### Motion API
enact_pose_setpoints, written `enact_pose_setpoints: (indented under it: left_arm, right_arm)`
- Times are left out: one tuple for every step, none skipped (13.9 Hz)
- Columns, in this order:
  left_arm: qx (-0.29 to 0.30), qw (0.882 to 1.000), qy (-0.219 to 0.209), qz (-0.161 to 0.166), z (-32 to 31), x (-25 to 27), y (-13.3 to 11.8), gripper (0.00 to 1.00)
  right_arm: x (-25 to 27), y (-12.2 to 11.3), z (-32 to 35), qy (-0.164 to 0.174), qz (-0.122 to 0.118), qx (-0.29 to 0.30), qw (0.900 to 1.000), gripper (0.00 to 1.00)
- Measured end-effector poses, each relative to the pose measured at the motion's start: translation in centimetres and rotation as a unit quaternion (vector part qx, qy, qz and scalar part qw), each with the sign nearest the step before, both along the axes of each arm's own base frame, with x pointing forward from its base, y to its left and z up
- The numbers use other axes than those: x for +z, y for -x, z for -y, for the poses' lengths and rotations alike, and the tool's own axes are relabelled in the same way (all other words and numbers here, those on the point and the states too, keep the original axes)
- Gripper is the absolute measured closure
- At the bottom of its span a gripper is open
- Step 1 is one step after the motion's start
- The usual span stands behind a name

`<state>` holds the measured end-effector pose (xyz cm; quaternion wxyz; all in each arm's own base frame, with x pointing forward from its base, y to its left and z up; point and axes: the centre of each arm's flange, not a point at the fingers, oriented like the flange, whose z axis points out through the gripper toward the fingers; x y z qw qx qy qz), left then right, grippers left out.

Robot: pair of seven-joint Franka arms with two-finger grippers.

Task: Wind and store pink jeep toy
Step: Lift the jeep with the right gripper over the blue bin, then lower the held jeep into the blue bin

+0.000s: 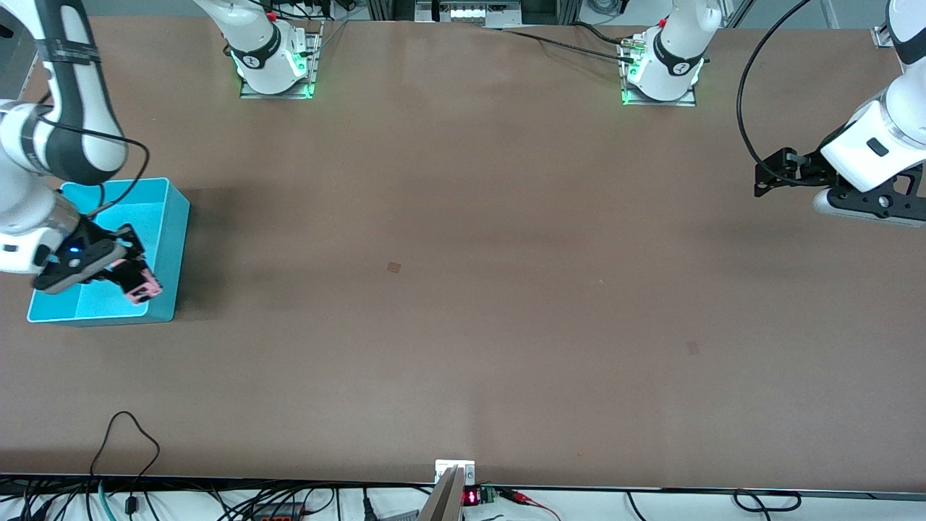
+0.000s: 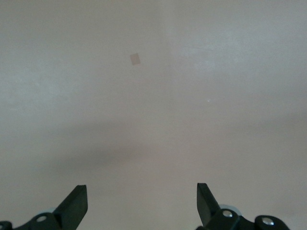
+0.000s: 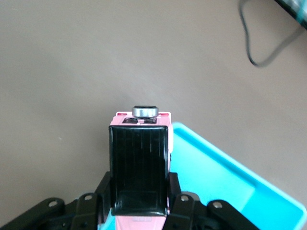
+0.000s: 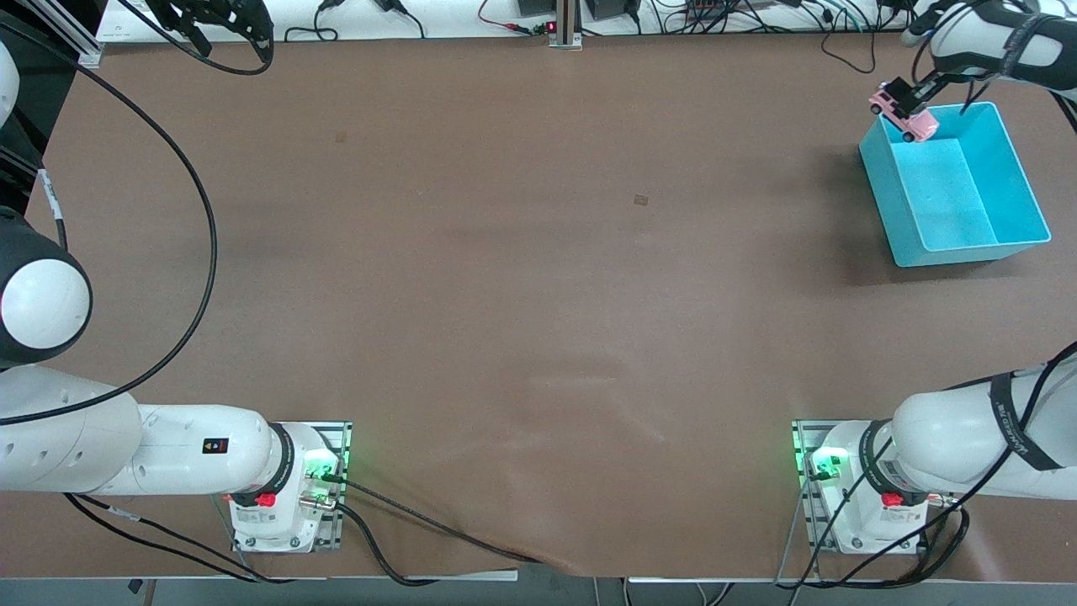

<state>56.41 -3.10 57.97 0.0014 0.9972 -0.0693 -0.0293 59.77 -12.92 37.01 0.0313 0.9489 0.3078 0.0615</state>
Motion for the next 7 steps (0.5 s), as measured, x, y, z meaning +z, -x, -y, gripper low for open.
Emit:
enact_pose_setpoints:
  left_arm:
    - [0.000,1.000,0.000,0.000,0.0,0.0,0.0,0.00]
    - [0.000,1.000,0.000,0.000,0.0,0.0,0.0,0.00]
    - [0.000,1.000,0.000,0.000,0.0,0.0,0.0,0.00]
    - [0.000,1.000,0.000,0.000,0.0,0.0,0.0,0.00]
    - [0.000,1.000,0.000,-0.001,0.0,0.0,0.0,0.00]
    - [0.000,1.000,0.000,-0.001,0.0,0.0,0.0,0.00]
    - [0.000,1.000,0.000,-0.001,0.0,0.0,0.0,0.00]
  right_arm:
    - [-0.1,0.5,1.9,-0.001,-0.001,-0.024,1.000,0.51]
    - [-0.4,1.1,4.0,-0.003,-0.003,-0.050,0.999,0.51]
    - [-0.8,1.8,5.8,-0.005,-0.006,-0.076,0.997,0.51]
    - [-1.4,2.5,7.6,-0.007,-0.008,-0.099,0.995,0.51]
    - [-2.3,3.3,9.0,-0.008,-0.011,-0.121,0.993,0.51]
    - [-3.6,4.2,10.2,-0.009,-0.011,-0.142,0.990,0.51]
    - [-5.0,5.1,11.2,-0.010,-0.011,-0.159,0.987,0.51]
